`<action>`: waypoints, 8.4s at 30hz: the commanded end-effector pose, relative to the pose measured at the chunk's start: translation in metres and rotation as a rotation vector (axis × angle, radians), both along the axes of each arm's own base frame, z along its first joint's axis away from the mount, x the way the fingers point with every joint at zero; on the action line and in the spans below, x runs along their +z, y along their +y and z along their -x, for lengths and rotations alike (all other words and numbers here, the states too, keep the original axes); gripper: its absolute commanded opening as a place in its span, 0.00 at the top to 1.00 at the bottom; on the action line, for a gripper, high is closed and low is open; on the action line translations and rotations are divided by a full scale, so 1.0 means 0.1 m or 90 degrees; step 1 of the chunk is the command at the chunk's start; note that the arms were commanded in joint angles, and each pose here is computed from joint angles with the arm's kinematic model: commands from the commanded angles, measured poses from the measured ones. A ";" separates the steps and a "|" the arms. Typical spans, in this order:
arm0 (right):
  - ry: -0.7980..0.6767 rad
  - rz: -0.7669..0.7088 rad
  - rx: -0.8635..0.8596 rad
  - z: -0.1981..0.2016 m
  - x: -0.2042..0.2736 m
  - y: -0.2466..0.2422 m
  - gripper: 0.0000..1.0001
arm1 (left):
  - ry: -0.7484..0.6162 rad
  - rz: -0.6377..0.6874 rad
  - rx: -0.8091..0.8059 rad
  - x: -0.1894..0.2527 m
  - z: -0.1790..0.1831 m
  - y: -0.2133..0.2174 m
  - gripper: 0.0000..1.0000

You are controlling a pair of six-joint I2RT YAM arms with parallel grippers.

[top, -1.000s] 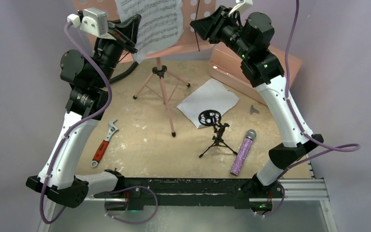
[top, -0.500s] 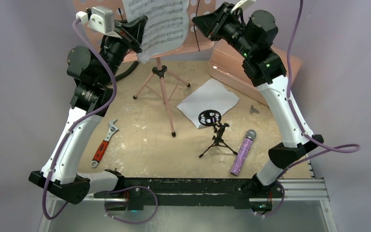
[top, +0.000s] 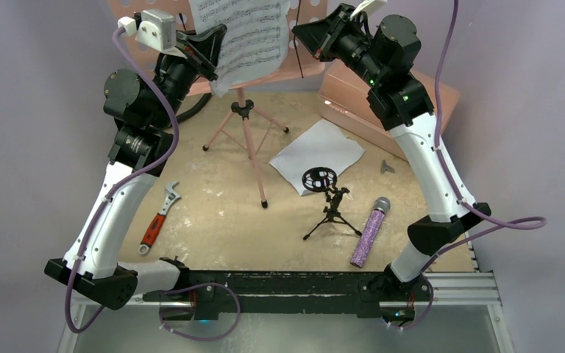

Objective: Set up the instrument practice props

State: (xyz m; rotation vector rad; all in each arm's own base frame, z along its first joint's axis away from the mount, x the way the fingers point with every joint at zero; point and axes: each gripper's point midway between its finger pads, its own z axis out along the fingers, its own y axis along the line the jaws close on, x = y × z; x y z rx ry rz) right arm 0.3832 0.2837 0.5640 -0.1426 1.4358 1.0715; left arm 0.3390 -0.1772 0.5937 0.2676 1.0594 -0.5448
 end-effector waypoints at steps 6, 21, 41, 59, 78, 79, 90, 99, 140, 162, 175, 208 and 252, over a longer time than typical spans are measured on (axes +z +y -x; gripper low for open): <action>-0.095 -0.030 0.028 0.26 0.37 -0.05 1.00 | -0.031 0.031 0.001 0.21 0.07 0.04 1.00; -0.175 -0.034 0.025 0.44 0.53 -0.13 1.00 | -0.024 0.031 -0.024 0.16 -0.01 -0.06 1.00; -0.212 -0.036 0.065 0.56 0.56 -0.07 1.00 | -0.038 0.056 -0.101 0.21 -0.06 -0.29 1.00; -0.202 -0.040 0.072 0.55 0.55 -0.05 1.00 | -0.029 0.087 -0.184 0.23 -0.09 -0.53 1.00; -0.187 -0.043 0.068 0.52 0.50 -0.06 1.00 | 0.006 0.055 -0.111 0.14 -0.12 -0.37 0.73; -0.187 -0.042 0.068 0.52 0.50 -0.05 1.00 | 0.007 0.053 -0.103 0.14 -0.12 -0.35 0.72; -0.183 -0.044 0.069 0.53 0.48 -0.05 1.00 | 0.014 0.042 -0.053 0.10 -0.03 -0.18 0.70; -0.181 -0.049 0.080 0.54 0.48 -0.03 1.00 | 0.009 0.057 -0.073 0.10 -0.08 -0.25 0.95; -0.167 -0.043 0.084 0.50 0.41 0.00 0.80 | -0.013 0.045 -0.059 0.13 -0.12 -0.24 0.74; -0.215 -0.009 0.056 0.68 0.33 -0.16 0.28 | -0.109 0.000 -0.061 0.24 0.31 -0.12 0.27; -0.187 0.088 -0.005 0.71 -0.35 -0.37 0.02 | -0.212 -0.077 -0.165 -0.20 0.94 -0.23 0.09; 0.212 0.235 -0.163 0.03 -2.69 -0.95 0.02 | 0.276 -0.194 -0.269 -2.65 1.14 -0.29 0.01; 0.730 0.150 -0.247 -0.18 -5.15 -1.64 0.05 | 0.698 0.172 -0.092 -3.76 0.31 -0.33 0.02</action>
